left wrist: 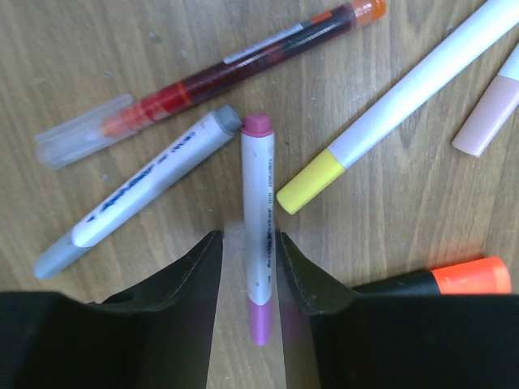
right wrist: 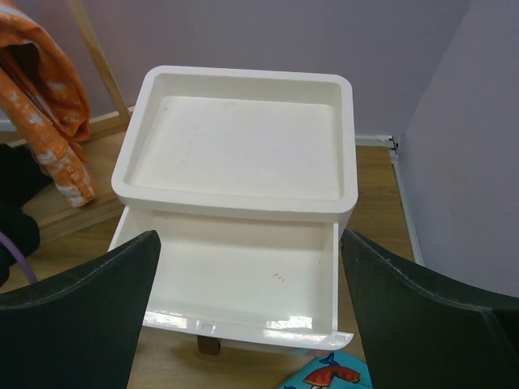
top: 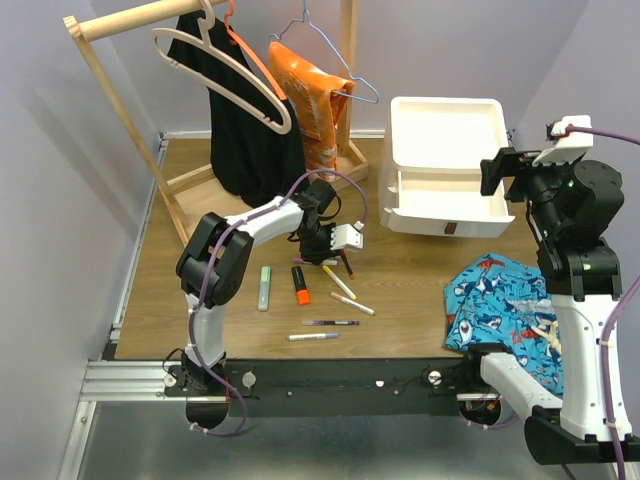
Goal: Sort the stationery into containers
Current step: Pick up the pen from the center of the board, then place the pen in the drawer.
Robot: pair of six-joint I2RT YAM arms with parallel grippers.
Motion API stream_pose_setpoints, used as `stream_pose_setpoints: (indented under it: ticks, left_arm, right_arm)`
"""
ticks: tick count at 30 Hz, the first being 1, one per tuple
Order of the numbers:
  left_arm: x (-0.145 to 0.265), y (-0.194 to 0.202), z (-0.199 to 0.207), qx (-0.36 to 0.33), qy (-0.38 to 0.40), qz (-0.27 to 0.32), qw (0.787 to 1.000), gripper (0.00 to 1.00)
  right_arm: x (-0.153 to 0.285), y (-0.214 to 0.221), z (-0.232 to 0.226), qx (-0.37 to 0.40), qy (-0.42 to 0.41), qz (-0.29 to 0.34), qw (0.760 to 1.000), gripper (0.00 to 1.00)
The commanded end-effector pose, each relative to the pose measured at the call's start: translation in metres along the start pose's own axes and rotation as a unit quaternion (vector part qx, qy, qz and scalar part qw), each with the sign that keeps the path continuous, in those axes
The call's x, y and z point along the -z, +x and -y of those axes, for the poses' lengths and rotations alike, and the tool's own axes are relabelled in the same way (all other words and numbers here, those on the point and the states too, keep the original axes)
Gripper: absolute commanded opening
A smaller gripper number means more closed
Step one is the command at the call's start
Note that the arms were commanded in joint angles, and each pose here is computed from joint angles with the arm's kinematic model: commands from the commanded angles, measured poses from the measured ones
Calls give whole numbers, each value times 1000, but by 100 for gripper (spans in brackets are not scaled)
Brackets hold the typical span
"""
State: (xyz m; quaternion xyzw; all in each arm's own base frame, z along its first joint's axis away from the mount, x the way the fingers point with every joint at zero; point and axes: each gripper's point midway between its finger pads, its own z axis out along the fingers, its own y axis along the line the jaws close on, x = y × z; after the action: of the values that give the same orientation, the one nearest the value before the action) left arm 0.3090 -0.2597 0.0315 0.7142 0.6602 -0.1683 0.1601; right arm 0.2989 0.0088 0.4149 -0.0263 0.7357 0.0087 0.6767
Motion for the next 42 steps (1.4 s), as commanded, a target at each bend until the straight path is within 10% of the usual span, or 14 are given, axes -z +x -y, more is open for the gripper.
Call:
stream_pose_setpoints:
  ticks: [1,15,30,42]
  left_arm:
    - [-8,11,16,6,27,-23,999,40]
    - [37,-28,42,27,58,18,998,0]
    - [247,-250,12,-54,-105,278,953,0]
    - [220,-355,-15,-76,-111,401,906,0]
  right_arm:
    - [5,-21,13,2,34,33,999,100]
    - [-5,-22,16,2,41,34,999,100]
    - [-12,2,35,4,97,40,995,100]
    - [-12,5,44,13,120,31,992,100]
